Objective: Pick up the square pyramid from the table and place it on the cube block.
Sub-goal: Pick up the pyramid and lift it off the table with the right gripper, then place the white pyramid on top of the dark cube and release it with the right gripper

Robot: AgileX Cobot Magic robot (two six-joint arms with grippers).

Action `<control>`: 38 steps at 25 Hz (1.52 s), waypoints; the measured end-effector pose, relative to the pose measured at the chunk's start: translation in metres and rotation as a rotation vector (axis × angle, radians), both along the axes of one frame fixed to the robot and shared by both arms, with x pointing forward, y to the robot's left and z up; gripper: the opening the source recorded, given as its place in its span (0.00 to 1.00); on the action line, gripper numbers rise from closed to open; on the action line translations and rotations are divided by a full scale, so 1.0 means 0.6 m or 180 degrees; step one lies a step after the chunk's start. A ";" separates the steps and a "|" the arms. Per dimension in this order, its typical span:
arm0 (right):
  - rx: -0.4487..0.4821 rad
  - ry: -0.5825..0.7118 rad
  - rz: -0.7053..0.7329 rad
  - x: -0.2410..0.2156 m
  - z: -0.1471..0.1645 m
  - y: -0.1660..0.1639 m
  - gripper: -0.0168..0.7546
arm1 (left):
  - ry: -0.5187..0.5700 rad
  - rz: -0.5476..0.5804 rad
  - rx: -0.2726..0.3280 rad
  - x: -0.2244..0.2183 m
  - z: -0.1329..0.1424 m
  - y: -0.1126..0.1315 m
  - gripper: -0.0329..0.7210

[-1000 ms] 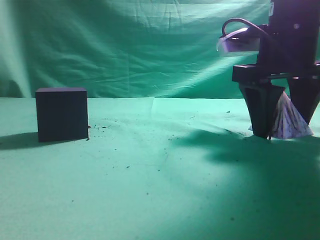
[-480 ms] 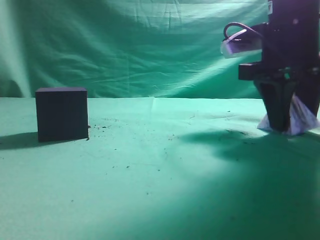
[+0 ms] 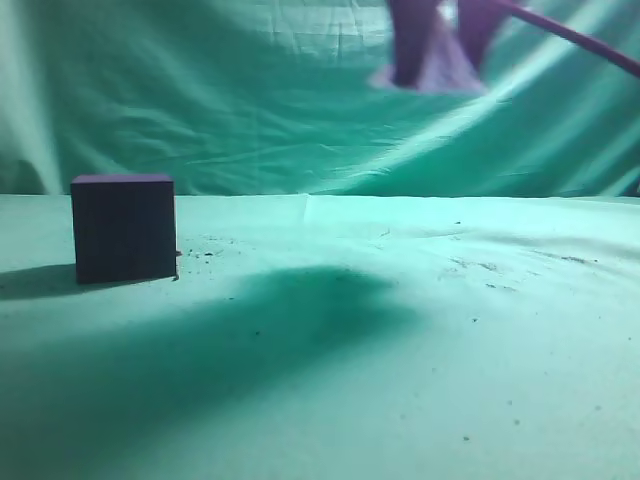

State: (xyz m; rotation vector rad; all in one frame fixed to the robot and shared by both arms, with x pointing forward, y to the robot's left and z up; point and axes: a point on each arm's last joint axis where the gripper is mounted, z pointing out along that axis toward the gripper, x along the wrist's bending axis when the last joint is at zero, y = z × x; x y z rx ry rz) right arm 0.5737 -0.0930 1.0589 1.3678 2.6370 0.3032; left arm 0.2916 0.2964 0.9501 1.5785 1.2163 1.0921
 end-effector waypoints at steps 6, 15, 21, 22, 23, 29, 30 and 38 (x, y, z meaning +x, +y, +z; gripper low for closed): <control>0.0239 -0.0203 0.0779 -0.070 0.038 0.174 0.52 | 0.0000 0.0000 0.0000 0.000 0.000 0.000 0.04; 0.0256 -0.0182 0.1104 -0.064 -0.047 0.310 0.52 | 0.0000 0.0000 0.0000 0.000 0.000 0.000 0.04; 0.0133 -0.0066 0.1095 -0.057 -0.088 0.318 0.52 | 0.0000 0.0000 0.0000 0.000 0.000 0.000 0.04; 0.0139 -0.0070 0.1090 -0.057 -0.089 0.319 0.52 | 0.0000 0.0000 0.0000 0.000 0.000 0.000 0.04; 0.0135 -0.0067 0.1090 -0.057 -0.090 0.319 0.52 | 0.0000 0.0000 0.0000 0.000 0.000 0.000 0.04; 0.0154 -0.0086 0.1089 -0.055 -0.088 0.320 0.68 | 0.0000 0.0000 0.0000 0.000 0.000 0.000 0.04; 0.0148 -0.0077 0.1083 -0.056 -0.089 0.320 0.77 | 0.0000 0.0000 0.0000 0.000 0.000 0.000 0.04; 0.0379 -0.0309 0.1039 -0.070 -0.004 0.301 0.78 | 0.0000 0.0000 0.0000 0.000 0.000 0.000 0.04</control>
